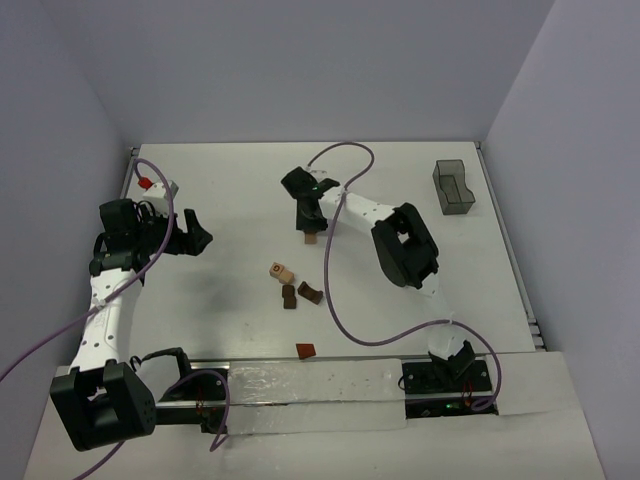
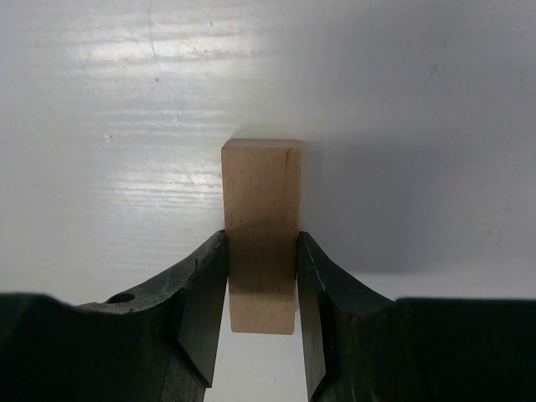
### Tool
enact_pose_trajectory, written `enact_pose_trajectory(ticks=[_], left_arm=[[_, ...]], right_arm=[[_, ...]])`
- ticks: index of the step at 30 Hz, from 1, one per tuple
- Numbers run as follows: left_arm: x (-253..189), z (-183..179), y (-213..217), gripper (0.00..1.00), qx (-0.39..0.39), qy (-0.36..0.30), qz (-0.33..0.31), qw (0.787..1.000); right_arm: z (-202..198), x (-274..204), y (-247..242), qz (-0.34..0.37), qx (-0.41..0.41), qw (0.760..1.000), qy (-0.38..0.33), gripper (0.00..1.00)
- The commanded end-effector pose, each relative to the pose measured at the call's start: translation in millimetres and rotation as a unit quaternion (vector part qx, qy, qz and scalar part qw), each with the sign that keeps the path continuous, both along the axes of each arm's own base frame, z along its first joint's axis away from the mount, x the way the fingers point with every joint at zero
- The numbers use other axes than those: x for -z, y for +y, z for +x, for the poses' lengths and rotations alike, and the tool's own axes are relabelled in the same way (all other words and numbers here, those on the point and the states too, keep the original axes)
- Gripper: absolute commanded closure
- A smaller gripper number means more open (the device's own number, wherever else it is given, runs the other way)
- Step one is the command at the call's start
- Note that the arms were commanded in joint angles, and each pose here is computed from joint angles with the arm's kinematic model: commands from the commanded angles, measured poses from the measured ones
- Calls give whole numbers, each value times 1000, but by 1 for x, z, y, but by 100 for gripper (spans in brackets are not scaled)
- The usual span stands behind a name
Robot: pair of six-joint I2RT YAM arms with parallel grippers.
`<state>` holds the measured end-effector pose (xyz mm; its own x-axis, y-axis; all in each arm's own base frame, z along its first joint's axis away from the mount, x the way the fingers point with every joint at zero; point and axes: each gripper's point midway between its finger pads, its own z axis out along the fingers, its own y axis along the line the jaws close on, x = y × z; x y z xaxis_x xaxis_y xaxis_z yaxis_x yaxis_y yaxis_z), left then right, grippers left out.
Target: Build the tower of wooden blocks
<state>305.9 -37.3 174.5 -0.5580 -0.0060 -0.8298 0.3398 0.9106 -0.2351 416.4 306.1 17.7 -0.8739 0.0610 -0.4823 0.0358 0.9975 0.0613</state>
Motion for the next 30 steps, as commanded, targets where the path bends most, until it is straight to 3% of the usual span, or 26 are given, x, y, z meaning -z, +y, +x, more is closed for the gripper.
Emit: enact_pose_trajectory(ticks=[1, 25, 28, 30], left_arm=[[-17, 9, 4, 4, -5, -32, 5, 999], [-17, 9, 5, 3, -9, -32, 7, 999], [-17, 9, 5, 3, -9, -31, 6, 999], [-16, 9, 6, 3, -9, -31, 7, 999]], right_arm=[[-30, 23, -19, -19, -5, 998, 55, 69], [-55, 33, -32, -18, -7, 997, 73, 66], [-54, 34, -32, -20, -9, 997, 73, 62], [-55, 35, -33, -21, -9, 997, 76, 52]])
